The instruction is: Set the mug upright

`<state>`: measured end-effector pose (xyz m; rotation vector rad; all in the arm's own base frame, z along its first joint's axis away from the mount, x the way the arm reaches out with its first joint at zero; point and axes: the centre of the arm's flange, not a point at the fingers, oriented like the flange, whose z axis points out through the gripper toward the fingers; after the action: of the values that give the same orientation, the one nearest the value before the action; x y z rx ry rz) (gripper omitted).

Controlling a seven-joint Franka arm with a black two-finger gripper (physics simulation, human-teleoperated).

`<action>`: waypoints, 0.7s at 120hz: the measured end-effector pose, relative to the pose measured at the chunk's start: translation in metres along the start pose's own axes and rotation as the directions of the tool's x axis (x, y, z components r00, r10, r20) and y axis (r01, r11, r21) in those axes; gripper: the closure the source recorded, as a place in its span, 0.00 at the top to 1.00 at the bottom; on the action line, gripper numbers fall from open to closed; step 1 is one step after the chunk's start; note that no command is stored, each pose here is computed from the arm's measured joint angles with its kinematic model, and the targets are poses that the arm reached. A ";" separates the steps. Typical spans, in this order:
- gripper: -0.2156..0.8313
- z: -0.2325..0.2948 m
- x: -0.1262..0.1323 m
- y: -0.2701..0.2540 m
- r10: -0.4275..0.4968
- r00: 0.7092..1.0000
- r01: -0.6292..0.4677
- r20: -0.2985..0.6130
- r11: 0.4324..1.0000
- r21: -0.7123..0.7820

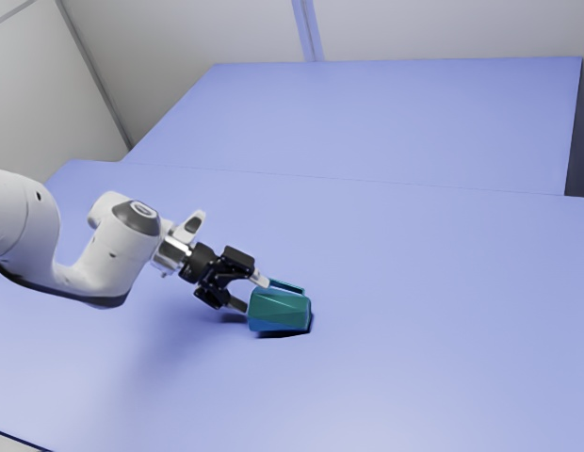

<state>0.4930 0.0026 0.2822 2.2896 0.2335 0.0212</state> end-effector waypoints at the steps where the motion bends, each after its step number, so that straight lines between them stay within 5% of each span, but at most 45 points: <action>1: 0.79 0.001 0.000 0.000 0.002 1.000 -0.002 0.000 1.000 -0.003; 33: 0.79 0.017 -0.005 0.005 0.087 0.996 -0.086 0.006 0.989 -0.117; 59: 0.31 0.016 -0.004 0.011 0.165 0.986 -0.164 -0.005 0.974 -0.154; 84: 0.12 0.021 -0.004 0.029 0.255 0.967 -0.252 -0.005 0.953 -0.168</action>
<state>0.4957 -0.0325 0.2906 2.1366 -0.0715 0.1484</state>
